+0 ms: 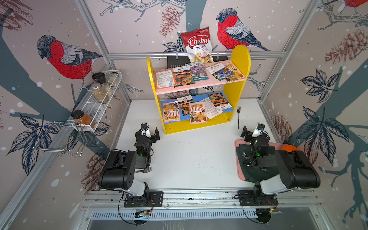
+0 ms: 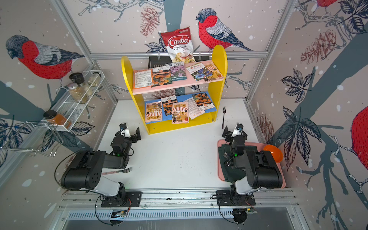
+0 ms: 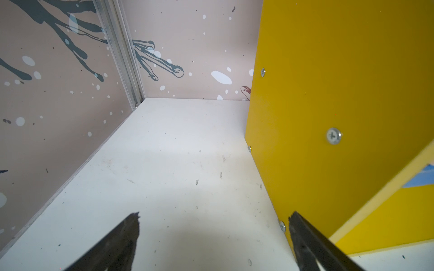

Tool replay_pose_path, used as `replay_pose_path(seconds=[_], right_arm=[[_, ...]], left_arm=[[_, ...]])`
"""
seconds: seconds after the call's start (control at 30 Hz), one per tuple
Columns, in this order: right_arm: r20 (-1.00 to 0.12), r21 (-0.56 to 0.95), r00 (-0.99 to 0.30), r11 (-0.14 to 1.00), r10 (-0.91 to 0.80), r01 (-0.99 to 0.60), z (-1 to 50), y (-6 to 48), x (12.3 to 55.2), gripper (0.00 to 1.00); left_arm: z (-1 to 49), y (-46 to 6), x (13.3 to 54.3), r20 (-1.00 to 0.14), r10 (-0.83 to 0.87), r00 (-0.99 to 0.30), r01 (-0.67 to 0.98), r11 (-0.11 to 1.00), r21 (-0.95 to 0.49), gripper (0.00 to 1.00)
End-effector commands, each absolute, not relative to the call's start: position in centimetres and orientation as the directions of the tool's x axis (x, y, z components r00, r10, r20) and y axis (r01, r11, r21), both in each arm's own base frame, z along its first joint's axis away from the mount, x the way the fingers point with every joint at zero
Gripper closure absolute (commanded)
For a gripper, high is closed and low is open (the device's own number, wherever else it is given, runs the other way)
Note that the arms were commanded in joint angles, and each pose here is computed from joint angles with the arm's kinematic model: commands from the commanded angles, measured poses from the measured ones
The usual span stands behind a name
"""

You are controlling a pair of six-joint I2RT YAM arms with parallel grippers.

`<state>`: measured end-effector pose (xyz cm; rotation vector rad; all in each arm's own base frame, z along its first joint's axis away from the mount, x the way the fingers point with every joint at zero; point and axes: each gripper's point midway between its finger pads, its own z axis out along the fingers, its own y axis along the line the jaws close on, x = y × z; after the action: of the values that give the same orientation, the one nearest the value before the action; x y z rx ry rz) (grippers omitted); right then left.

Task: Take the seed bag off the shelf
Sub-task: Pick up the seed packet from the shelf.

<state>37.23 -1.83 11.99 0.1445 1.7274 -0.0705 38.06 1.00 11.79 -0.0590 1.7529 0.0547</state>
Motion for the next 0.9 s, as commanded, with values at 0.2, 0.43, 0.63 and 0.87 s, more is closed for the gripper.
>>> replay_pose_path(seconds=[0.2, 0.43, 0.63, 0.87], right_arm=[[-0.989, 0.051, -0.133, 0.989, 0.070, 0.137, 12.5, -1.9, 37.4, 0.00], [-0.992, 0.037, -0.112, 0.986, 0.055, 0.160, 13.4, -1.8, 37.0, 0.00], [-0.993, 0.000, -0.119, 0.983, 0.023, 0.184, 16.3, -1.1, 37.1, 0.00], [-0.995, 0.052, -0.079, 0.990, 0.063, 0.128, 21.5, 1.3, 36.5, 0.00]], left_arm=[[12.2, 1.1, 38.2, -0.986, -0.005, -0.167, -0.072, 0.997, 0.007, 0.01], [13.1, 1.2, 38.2, -0.985, -0.001, -0.171, -0.093, 0.996, 0.015, 0.01], [16.9, 0.3, 37.4, -0.988, -0.011, -0.153, -0.111, 0.994, 0.006, 0.02], [21.7, -1.9, 35.7, -0.991, -0.069, -0.118, -0.101, 0.993, -0.057, 0.02]])
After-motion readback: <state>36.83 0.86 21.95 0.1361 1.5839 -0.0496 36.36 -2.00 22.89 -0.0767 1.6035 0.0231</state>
